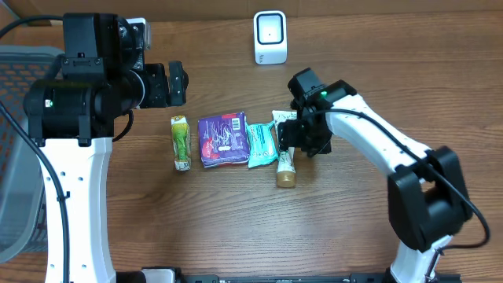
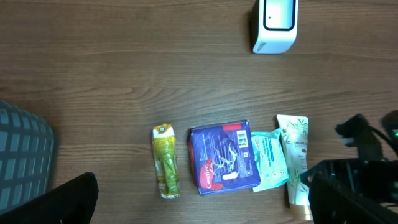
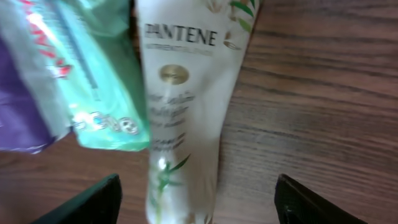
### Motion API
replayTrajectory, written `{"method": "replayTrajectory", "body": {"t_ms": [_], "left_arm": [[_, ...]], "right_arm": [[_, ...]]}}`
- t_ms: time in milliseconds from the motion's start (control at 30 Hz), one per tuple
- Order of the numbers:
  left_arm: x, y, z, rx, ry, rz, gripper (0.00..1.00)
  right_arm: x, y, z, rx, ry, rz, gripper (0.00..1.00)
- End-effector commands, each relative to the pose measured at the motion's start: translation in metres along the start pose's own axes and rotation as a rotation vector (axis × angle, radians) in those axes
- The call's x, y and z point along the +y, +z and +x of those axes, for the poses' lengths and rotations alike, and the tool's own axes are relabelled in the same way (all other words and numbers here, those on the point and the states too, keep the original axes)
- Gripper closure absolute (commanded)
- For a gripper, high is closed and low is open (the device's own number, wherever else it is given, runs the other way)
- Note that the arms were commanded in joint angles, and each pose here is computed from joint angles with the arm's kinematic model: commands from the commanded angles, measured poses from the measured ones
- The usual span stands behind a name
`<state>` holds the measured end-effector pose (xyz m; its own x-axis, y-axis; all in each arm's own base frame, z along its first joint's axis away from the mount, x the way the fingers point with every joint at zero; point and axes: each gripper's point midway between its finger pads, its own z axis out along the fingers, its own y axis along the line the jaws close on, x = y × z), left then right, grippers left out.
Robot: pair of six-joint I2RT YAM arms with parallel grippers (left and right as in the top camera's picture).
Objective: Scan the item barcode
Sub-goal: 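Move the right gripper down onto the white Pantene tube, then grasp the Pantene tube with the right gripper and lift it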
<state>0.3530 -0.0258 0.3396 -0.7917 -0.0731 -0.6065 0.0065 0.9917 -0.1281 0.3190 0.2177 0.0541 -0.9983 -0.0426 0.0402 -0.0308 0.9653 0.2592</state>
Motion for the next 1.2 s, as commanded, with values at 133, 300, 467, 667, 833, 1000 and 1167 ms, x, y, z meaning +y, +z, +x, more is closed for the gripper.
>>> {"method": "replayTrajectory", "body": {"t_ms": [133, 300, 467, 667, 833, 1000, 1167], "left_arm": [[-0.001, 0.001, -0.002, -0.002, 0.010, 0.001, 0.00], [-0.001, 0.001, -0.002, -0.002, 0.010, 0.001, 0.00], [-0.001, 0.001, -0.002, -0.002, 0.010, 0.001, 0.00], [-0.001, 0.001, -0.002, -0.002, 0.011, 0.001, 0.01], [-0.001, 0.001, -0.002, -0.002, 0.010, 0.001, 0.00], [-0.001, 0.001, -0.002, -0.002, 0.010, 0.001, 0.00], [-0.001, 0.001, -0.002, -0.002, 0.010, 0.001, 0.00]], "right_arm": [[-0.002, 0.016, -0.006, 0.020, -0.031, 0.019, 0.21], [-0.007, 0.026, -0.002, 0.054, -0.089, 0.033, 0.26], [-0.008, 0.026, -0.003, 0.054, -0.095, 0.033, 0.54], [-0.014, 0.019, 0.002, 0.095, -0.076, 0.022, 0.82], [0.021, -0.005, 0.012, 0.165, -0.210, -0.265, 0.93], [0.054, -0.044, 0.012, 0.149, -0.306, -0.641, 0.96], [0.058, -0.064, -0.002, 0.075, -0.321, -0.863, 0.96]]}}
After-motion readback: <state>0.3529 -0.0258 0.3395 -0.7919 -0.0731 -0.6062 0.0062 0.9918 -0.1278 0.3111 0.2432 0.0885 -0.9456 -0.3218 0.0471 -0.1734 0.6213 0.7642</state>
